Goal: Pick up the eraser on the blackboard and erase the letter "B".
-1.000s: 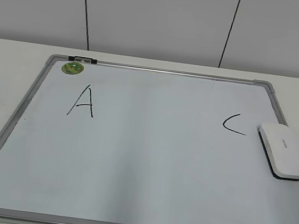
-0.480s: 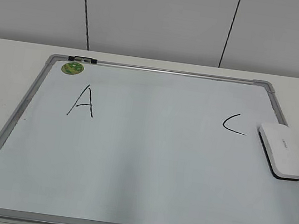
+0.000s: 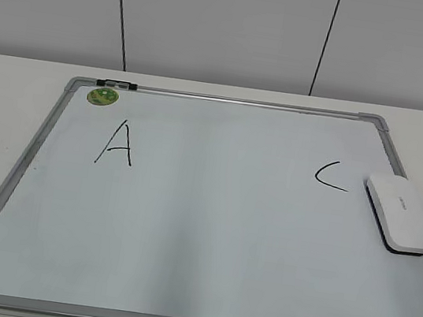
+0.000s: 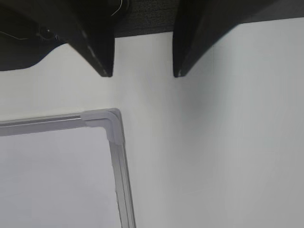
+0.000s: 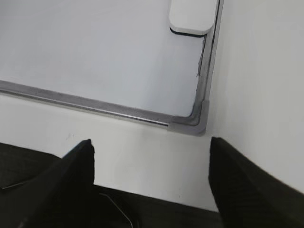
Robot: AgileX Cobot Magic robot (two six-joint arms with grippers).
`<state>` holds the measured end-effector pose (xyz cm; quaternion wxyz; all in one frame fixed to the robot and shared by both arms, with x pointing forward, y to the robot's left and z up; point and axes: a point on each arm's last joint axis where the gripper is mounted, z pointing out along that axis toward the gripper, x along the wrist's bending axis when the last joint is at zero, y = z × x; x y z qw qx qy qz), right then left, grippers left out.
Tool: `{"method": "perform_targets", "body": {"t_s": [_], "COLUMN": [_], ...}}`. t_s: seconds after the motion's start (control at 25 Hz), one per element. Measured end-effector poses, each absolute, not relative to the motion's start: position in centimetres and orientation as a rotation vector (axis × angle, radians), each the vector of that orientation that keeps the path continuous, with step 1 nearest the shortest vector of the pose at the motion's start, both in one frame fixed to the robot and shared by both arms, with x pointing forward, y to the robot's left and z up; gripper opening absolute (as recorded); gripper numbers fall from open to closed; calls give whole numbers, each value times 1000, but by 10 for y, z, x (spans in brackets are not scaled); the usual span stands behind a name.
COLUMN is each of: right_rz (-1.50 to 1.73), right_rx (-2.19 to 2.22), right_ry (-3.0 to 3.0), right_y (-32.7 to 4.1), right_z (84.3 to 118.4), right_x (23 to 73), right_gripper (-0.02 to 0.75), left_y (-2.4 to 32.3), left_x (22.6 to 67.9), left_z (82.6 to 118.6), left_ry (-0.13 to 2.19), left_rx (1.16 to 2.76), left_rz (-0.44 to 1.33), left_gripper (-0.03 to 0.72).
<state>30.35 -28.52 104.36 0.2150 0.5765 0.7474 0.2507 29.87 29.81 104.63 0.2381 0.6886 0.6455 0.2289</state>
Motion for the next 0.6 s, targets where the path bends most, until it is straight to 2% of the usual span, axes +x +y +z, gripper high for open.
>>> {"method": "perform_targets", "body": {"t_s": [0.6], "right_rz": [604], "right_rx": [1650], "right_ry": [2145], "right_y": [-286], "right_z": [1034], "right_x": [297], "right_gripper": [554], "left_y": [298], "left_x": [299], "left_z": [1045], "left_ry": [1764], "left_rx": [1897], "left_rz": [620], "left_gripper": [282]}}
